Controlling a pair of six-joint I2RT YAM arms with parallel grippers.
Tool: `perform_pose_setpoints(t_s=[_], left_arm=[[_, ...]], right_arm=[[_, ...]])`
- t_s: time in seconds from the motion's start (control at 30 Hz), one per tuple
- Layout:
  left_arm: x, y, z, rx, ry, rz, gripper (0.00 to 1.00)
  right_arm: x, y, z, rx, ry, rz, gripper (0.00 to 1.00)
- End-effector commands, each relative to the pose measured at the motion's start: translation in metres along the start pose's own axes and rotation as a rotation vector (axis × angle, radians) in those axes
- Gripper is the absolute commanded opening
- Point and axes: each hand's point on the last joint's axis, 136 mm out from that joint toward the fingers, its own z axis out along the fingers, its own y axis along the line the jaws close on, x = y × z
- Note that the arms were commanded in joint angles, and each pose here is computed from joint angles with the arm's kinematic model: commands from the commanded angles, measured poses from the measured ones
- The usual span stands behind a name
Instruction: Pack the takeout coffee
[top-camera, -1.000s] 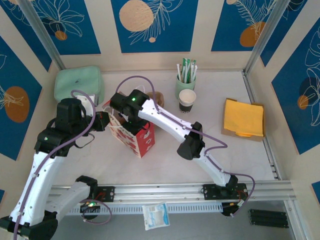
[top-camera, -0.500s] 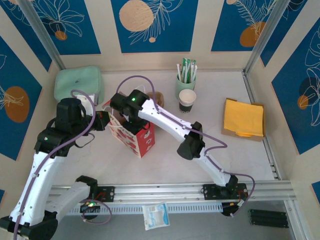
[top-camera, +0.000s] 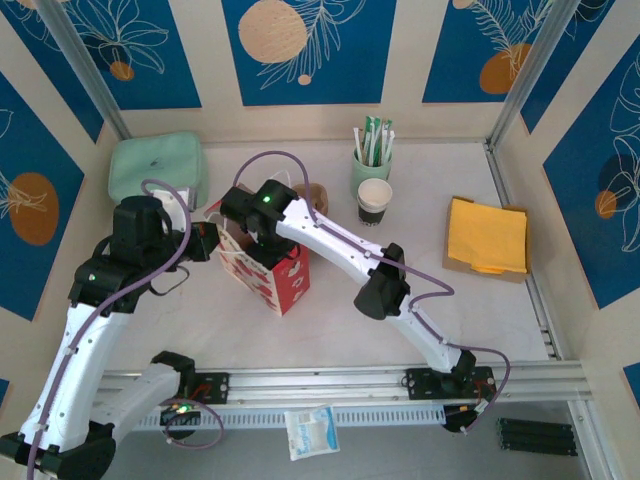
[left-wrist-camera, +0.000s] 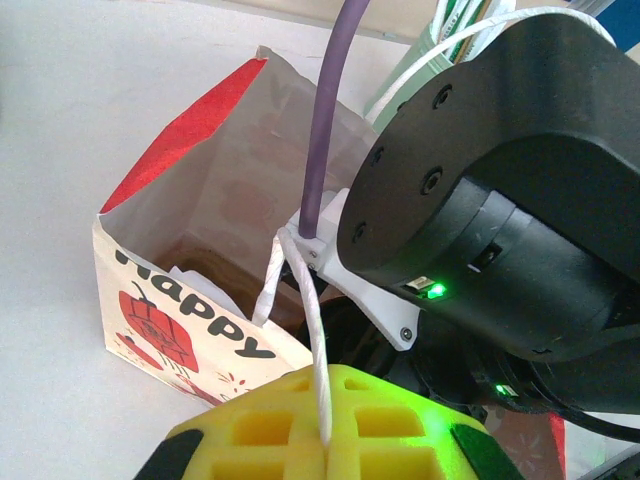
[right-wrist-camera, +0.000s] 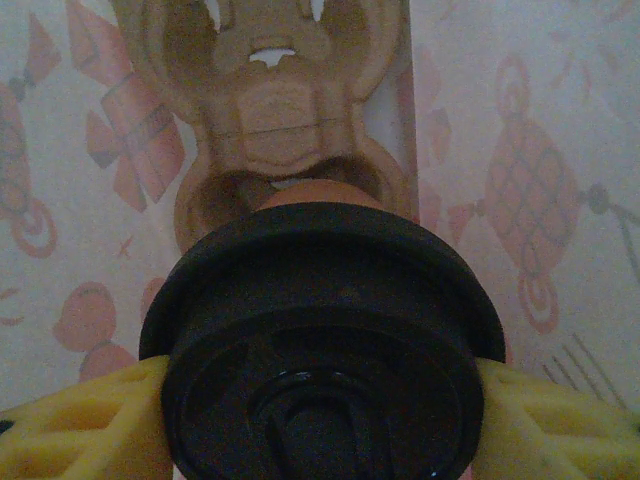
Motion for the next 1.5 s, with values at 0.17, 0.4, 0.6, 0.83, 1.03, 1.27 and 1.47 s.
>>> perform_pose_setpoints(t_s=[0.17, 0.4, 0.6, 0.83, 1.03, 1.27, 1.47], left_arm=[[0.001, -0.001, 0.002, 0.016, 0.003, -0.012, 0.0], [0.001, -0.001, 0.002, 0.018, 0.003, -0.012, 0.0], [0.001, -0.001, 0.002, 0.016, 0.003, -0.012, 0.0], [0.0, -0.001, 0.002, 0.017, 0.003, -0.012, 0.0], [0.0, -0.002, 0.002, 0.02, 0.001, -0.013, 0.0], [0.0, -0.002, 0.002, 0.02, 0.004, -0.013, 0.0], [0.0, -0.002, 0.002, 0.021, 0.003, -0.013, 0.0]], right_arm=[[0.025, -0.015, 0.001, 0.069, 0.104, 0.015, 0.57], [0.025, -0.014, 0.004, 0.069, 0.11, 0.017, 0.57], [0.025, -0.013, 0.007, 0.063, 0.116, 0.014, 0.57], [0.027, -0.009, 0.011, 0.044, 0.137, 0.003, 0.57], [0.031, -0.007, 0.013, 0.032, 0.163, -0.008, 0.57], [0.034, -0.007, 0.016, 0.028, 0.186, -0.012, 0.57], [0.036, -0.007, 0.021, 0.026, 0.206, -0.013, 0.57]])
